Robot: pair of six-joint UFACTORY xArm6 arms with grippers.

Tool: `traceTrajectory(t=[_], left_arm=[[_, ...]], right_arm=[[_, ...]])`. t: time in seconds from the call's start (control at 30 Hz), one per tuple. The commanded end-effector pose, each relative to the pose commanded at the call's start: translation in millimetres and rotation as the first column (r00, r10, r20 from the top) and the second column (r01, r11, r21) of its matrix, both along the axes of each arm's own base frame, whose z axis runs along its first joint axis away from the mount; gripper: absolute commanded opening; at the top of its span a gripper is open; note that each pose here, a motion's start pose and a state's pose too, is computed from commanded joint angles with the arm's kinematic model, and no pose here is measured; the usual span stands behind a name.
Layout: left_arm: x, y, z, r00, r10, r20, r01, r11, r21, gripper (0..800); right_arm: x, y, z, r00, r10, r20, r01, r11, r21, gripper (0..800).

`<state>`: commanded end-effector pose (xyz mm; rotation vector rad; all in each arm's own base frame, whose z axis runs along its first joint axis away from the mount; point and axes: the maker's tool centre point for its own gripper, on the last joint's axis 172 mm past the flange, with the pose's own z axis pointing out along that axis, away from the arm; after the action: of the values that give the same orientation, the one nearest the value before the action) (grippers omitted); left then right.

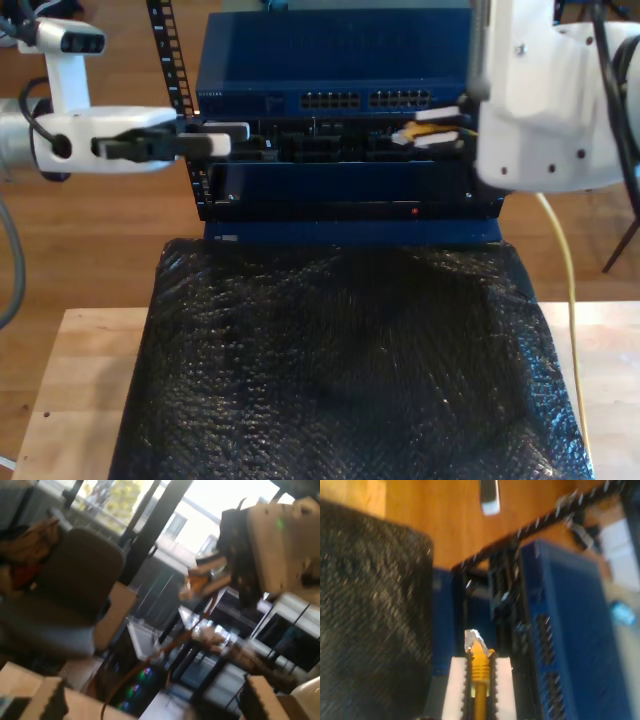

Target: Grab the cable and plug it in

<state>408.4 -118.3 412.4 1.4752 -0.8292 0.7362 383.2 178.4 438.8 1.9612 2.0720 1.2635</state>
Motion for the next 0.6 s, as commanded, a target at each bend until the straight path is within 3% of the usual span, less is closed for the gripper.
traceTrajectory(t=[0.3, 0.6], left_arm=[[-19, 19, -31, 0.998, -0.014, 0.065, -0.003, 0.964, 0.264, 800], [-60, 48, -61, 0.989, -0.129, 0.075, 0.074, 0.859, 0.506, 800]], right_arm=[[9, -43, -33, 0.981, -0.089, -0.171, 0.086, 0.996, -0.022, 0], [12, -44, -52, 0.959, -0.099, -0.265, 0.092, 0.995, -0.037, 0]])
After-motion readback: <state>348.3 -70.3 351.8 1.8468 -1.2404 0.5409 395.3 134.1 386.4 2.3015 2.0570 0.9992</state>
